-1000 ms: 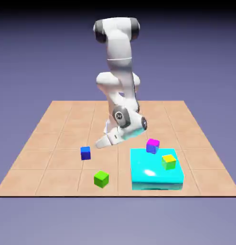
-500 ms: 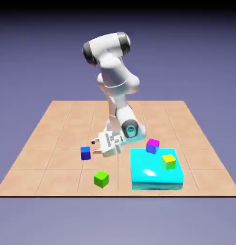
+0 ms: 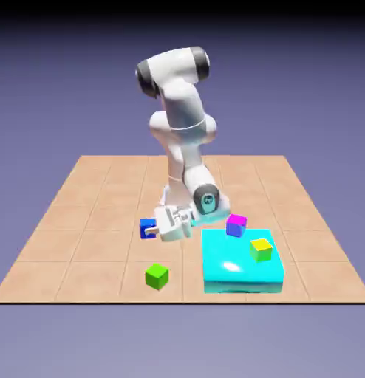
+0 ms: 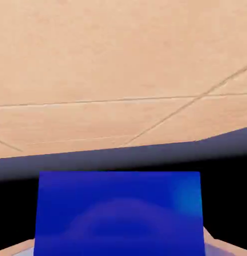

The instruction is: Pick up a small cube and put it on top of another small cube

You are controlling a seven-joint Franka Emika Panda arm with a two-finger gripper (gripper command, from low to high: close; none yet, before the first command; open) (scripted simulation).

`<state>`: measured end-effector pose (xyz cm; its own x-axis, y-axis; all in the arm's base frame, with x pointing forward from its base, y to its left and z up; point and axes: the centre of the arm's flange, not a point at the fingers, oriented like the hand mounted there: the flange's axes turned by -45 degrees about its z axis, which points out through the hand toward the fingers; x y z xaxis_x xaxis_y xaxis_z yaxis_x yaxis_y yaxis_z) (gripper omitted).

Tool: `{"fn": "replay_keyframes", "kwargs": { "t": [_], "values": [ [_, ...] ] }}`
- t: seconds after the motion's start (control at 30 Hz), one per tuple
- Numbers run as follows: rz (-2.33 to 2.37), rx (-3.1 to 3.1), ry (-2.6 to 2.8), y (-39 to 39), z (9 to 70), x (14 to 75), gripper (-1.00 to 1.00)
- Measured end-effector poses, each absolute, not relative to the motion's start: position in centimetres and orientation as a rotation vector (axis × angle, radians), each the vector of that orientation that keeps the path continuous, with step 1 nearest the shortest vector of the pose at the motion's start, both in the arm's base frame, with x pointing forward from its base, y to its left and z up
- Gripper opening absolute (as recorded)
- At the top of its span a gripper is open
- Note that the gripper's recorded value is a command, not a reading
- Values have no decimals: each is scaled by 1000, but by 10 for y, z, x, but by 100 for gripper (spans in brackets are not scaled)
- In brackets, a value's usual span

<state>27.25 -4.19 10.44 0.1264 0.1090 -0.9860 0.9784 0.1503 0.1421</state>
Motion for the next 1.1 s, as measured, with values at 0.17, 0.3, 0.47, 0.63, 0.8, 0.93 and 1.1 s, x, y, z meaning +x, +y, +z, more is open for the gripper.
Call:
{"fn": "replay_keyframes", "kwargs": {
  "t": [0.17,0.3,0.47,0.63,0.8,0.93,1.1],
  "values": [
    [-978,1234,1057,-70,132,294,-100],
    [-1004,1295,846,-66,162,336,-100],
    [-1042,1399,716,-18,179,381,-100],
    [-1088,1527,632,43,196,414,-100],
    [-1163,1670,635,119,206,430,-100],
    [-1251,1785,701,188,213,431,-100],
    [-1389,1915,840,275,228,420,-100]
  ]
}}
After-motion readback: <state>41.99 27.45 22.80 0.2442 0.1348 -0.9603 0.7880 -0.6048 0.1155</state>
